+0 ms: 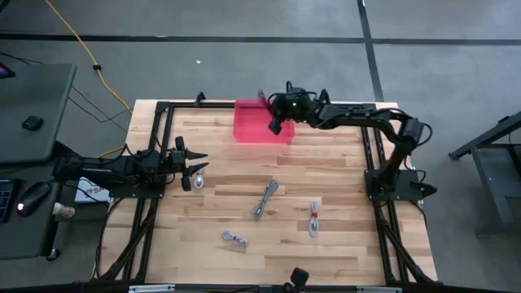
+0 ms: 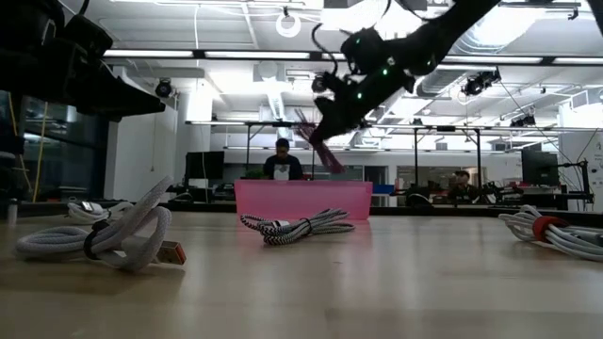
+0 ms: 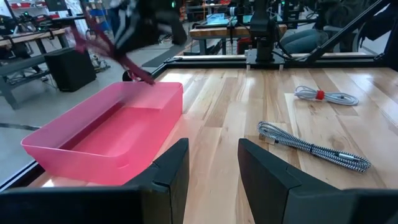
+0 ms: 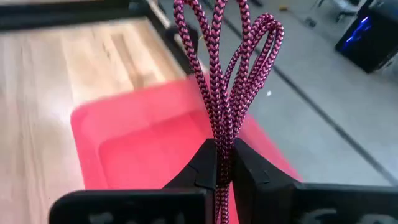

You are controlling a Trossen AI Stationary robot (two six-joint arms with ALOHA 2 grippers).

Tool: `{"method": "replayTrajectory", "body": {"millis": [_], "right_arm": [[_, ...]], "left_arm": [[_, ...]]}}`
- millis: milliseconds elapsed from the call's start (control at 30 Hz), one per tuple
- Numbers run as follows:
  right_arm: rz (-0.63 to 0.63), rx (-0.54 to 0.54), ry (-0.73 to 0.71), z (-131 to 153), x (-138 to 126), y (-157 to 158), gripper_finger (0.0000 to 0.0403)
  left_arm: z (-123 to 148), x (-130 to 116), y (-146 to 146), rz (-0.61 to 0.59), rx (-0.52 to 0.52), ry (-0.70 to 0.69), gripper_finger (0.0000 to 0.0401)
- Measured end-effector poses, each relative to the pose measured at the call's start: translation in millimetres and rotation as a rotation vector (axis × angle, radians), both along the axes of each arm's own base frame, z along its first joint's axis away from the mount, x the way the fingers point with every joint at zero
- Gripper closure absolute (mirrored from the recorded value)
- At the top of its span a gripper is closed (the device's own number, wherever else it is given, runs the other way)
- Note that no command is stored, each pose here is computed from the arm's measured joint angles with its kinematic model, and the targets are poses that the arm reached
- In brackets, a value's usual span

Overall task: Pick and place USB-C Cables
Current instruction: Put the pink charger cable into the pink bin

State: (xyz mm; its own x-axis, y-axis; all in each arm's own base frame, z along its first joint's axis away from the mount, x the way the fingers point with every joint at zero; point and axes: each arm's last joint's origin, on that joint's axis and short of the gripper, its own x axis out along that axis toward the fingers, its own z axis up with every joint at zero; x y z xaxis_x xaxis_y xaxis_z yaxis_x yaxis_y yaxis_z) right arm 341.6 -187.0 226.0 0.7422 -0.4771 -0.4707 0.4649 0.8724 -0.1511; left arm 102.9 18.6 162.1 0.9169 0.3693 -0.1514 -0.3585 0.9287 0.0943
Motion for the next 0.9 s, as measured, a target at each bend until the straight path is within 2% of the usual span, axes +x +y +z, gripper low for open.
{"method": "replayTrajectory", "body": {"millis": [133, 400, 633, 900], "right_arm": [[0.014, 0.040, 0.050, -20, 3, -5, 0.0396], [0.028, 0.107, 0.091, -42, 2, -16, 0.0395], [0.013, 0.174, 0.095, -46, -2, -20, 0.0379], [-0.018, 0.174, 0.111, -47, -4, -20, 0.0345]], "left_arm": [[0, 0, 0, 0.001, -0.007, -0.003, 0.0284], [0, 0, 0, 0.002, -0.014, -0.006, 0.0284], [0, 0, 0, 0.002, -0.014, -0.006, 0.0284], [3, 0, 0, 0.002, -0.008, -0.040, 0.0284]]}}
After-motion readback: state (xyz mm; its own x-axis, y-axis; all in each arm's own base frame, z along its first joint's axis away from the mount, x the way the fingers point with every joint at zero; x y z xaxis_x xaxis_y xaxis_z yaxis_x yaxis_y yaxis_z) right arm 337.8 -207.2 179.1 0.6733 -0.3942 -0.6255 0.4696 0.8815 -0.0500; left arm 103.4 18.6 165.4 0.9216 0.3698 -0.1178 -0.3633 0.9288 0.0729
